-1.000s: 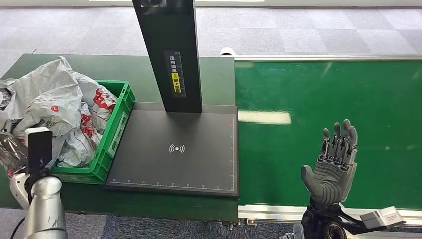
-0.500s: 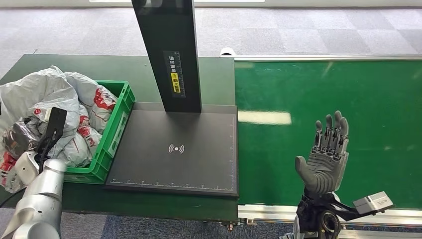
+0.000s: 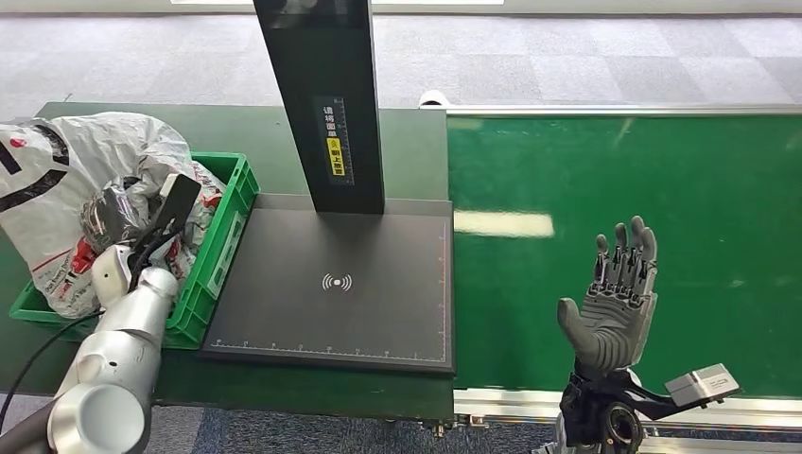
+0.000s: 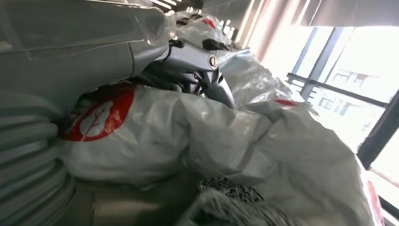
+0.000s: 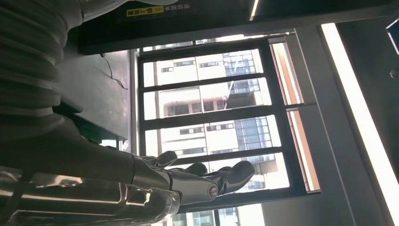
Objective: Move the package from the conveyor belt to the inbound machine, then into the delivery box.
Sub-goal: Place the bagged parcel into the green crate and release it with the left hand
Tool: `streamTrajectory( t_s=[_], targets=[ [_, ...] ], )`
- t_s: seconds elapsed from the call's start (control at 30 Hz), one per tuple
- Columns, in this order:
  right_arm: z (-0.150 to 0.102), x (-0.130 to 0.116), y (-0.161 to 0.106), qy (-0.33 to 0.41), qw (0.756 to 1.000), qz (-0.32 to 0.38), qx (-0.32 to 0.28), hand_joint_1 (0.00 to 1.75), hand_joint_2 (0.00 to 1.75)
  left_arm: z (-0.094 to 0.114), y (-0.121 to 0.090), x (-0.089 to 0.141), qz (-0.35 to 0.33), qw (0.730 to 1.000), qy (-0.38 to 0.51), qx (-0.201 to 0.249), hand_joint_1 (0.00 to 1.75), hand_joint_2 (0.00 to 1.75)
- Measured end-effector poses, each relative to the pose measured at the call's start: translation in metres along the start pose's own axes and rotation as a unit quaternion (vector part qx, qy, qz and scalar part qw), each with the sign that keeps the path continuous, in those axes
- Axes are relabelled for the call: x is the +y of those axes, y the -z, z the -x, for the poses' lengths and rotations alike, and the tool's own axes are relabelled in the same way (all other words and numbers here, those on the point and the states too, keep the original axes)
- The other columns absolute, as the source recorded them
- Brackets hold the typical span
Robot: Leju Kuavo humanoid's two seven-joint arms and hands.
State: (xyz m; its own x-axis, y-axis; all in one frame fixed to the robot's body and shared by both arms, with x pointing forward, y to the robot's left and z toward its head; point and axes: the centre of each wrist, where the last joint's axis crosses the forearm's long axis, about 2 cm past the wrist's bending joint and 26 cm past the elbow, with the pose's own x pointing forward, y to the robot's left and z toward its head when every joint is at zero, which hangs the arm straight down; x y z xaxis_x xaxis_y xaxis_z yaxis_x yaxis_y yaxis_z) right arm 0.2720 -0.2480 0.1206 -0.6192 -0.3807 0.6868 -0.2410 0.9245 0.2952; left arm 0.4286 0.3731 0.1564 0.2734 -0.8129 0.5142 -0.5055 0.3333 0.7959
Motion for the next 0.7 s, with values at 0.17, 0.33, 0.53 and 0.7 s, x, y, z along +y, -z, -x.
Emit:
streamTrajectory(
  t_s=[0.17,0.33,0.53,0.7],
  targets=[
    [0.0,-0.002,-0.006,-0.004,1.0,0.01,0.005,0.0,1.75,-0.019,0.009,-0.002,0.025,0.951,-0.306,-0.038,0.0,1.75],
    [-0.001,-0.004,-0.01,-0.009,1.0,0.013,0.01,0.0,1.75,-0.04,0.02,0.006,-0.016,0.864,-0.5,-0.052,0.0,1.75],
    [-0.002,-0.006,-0.012,-0.013,1.0,0.017,0.011,0.0,1.75,-0.05,0.025,0.013,-0.037,0.852,-0.519,-0.062,0.0,1.75],
    [-0.002,-0.008,-0.012,-0.015,1.0,0.019,0.012,0.0,1.75,-0.053,0.026,0.014,-0.041,0.85,-0.521,-0.065,0.0,1.75]
  ],
)
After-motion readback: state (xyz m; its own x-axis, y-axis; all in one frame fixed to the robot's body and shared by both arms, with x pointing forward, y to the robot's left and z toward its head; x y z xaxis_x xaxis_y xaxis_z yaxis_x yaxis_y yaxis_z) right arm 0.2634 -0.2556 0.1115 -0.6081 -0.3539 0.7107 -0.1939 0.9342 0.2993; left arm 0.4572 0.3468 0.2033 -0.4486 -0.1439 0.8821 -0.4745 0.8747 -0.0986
